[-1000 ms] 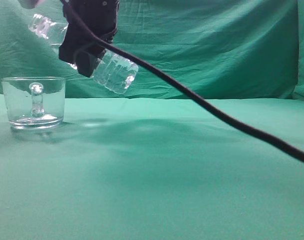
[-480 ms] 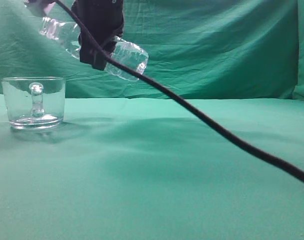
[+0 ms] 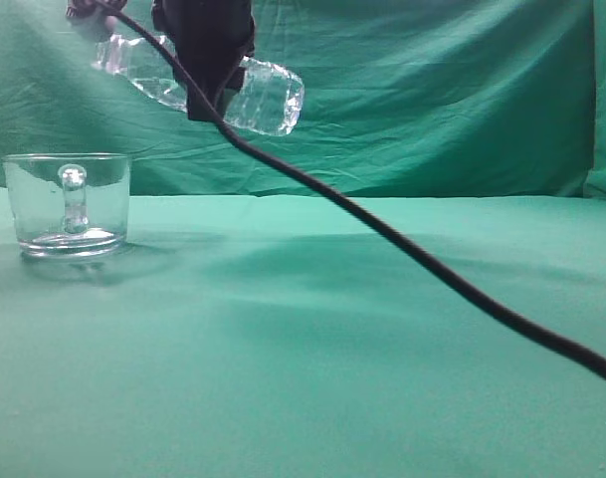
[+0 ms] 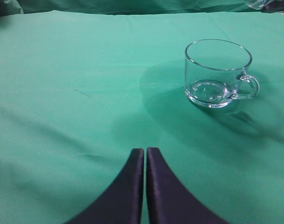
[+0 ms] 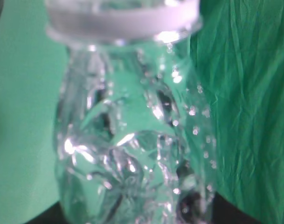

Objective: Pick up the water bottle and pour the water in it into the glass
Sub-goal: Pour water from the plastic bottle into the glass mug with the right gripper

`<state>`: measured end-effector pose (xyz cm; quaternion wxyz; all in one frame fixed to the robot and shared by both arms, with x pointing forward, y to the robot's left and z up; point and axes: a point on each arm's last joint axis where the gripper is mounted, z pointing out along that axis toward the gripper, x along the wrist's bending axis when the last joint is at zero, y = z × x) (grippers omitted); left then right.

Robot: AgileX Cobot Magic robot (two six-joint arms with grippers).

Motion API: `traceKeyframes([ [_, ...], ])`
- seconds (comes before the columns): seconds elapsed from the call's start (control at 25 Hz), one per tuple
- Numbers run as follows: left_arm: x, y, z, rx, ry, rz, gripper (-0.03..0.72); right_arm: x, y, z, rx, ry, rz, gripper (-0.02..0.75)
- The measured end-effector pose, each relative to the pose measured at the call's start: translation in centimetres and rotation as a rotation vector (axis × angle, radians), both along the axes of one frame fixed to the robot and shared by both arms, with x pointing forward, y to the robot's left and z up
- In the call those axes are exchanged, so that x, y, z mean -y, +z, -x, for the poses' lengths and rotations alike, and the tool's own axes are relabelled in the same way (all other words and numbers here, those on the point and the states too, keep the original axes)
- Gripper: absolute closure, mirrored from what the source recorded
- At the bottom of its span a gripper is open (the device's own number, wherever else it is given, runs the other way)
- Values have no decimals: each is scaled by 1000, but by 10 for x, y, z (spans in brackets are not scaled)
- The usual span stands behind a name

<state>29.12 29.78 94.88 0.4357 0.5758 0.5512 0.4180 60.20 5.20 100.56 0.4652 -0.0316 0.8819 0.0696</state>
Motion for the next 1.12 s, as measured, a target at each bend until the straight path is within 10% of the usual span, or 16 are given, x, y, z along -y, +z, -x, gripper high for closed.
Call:
traceKeyframes([
  [1.12,0,0,0,0,0,0,688,-8,-20,-5,37,94,85,449],
])
